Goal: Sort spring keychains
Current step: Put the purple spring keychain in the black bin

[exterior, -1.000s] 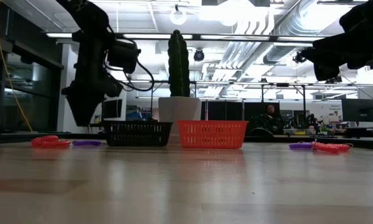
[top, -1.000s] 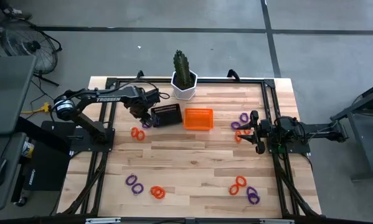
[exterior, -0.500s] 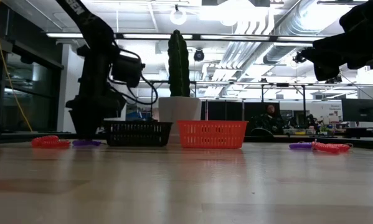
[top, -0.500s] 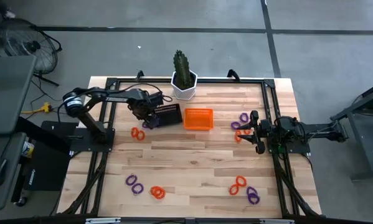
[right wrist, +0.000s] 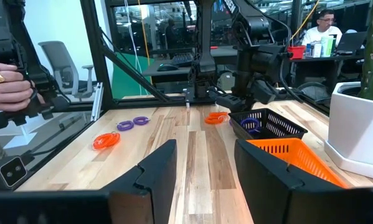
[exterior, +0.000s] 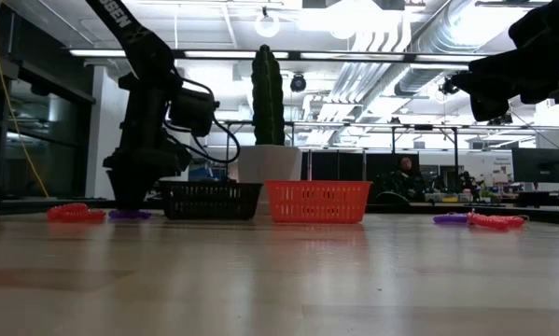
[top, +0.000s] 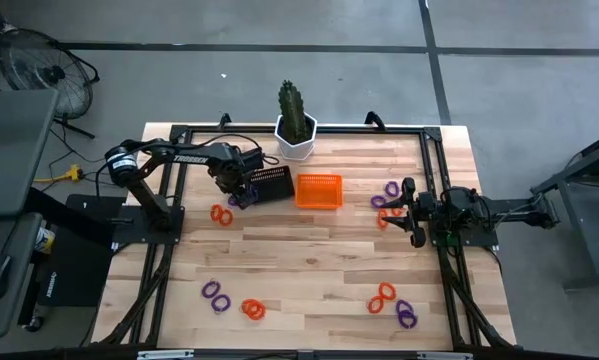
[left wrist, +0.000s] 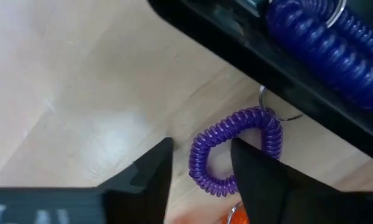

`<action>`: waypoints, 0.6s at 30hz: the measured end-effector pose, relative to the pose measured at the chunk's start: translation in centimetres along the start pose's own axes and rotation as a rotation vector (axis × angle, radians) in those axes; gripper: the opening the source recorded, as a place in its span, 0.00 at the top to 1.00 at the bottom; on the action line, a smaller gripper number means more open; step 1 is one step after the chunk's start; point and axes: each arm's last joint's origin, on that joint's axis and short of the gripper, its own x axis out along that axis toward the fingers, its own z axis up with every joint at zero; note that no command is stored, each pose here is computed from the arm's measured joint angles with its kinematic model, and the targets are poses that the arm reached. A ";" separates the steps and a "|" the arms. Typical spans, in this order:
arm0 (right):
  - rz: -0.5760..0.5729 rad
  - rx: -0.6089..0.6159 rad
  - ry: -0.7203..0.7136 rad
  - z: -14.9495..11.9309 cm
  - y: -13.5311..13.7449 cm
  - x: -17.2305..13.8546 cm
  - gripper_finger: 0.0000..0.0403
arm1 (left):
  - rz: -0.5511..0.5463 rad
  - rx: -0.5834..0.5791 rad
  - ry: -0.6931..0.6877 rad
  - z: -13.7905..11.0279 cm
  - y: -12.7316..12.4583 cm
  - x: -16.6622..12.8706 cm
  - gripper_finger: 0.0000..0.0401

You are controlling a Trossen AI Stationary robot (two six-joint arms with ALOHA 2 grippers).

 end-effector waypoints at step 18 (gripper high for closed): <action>0.000 0.000 0.000 0.0 0.0 0.0 0.61 | 0.020 0.001 -0.035 -0.7 0.3 -1.4 0.96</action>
